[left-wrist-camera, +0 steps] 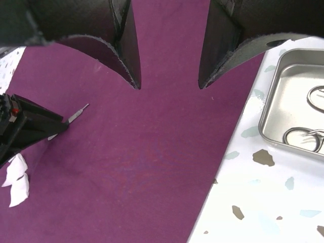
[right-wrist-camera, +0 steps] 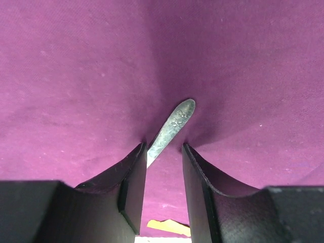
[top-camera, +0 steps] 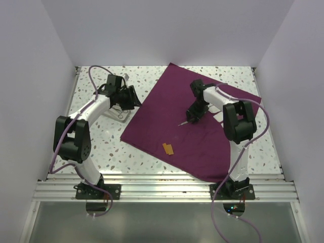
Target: Prepare the surgical pack
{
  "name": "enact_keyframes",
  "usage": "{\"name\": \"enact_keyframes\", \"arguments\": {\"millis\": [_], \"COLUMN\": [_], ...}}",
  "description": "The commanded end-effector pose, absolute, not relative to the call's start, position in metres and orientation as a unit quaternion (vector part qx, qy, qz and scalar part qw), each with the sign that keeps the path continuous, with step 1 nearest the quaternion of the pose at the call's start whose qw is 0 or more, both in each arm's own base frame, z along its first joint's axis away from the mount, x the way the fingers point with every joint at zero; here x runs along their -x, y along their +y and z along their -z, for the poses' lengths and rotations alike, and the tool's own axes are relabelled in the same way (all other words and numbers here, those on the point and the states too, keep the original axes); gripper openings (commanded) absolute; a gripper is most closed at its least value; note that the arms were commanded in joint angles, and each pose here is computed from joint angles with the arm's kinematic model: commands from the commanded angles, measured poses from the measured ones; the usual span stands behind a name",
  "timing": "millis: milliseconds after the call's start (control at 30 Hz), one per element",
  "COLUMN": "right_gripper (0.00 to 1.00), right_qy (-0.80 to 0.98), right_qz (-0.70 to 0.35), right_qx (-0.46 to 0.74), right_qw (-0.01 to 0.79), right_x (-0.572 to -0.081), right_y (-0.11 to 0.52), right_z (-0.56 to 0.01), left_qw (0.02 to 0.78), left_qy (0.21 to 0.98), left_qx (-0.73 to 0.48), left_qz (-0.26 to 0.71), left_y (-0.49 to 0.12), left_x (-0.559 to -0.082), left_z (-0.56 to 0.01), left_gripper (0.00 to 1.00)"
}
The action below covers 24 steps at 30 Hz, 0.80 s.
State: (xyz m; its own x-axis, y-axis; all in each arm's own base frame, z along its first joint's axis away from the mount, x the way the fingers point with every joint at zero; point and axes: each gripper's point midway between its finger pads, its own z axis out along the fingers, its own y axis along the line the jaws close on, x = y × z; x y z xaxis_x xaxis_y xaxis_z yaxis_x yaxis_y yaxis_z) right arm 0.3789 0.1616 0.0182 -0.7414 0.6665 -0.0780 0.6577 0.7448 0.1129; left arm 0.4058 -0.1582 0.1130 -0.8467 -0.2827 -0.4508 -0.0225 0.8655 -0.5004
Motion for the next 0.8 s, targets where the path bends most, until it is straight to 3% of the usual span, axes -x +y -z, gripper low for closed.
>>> {"name": "enact_keyframes", "arguments": {"millis": [0,267,533,767], "right_gripper": [0.38,0.32,0.08,0.00], "right_qy": [0.927,0.934,0.938,0.937], "right_qz": [-0.028,0.001,-0.015,-0.034], "right_qx": [-0.365,-0.353,-0.340,-0.341], "right_qw": [0.076,0.057,0.057,0.065], "right_x": [-0.391,-0.384,-0.384,-0.384], "right_y": [0.161,0.156,0.167,0.172], "right_z": [-0.017,-0.005,-0.019,-0.037], "left_qw": [0.295,0.287,0.276,0.268], "left_qy": [0.912,0.907,0.902,0.901], "left_qx": [0.053,0.043,0.024,0.020], "left_qz": [0.279,0.306,0.331,0.340], "left_y": [-0.168,-0.177,-0.185,-0.189], "left_x": [-0.413,-0.408,-0.400,-0.395], "left_z": [-0.133,-0.133,-0.134,-0.134], "left_gripper": [0.53,0.53,0.53,0.53]}}
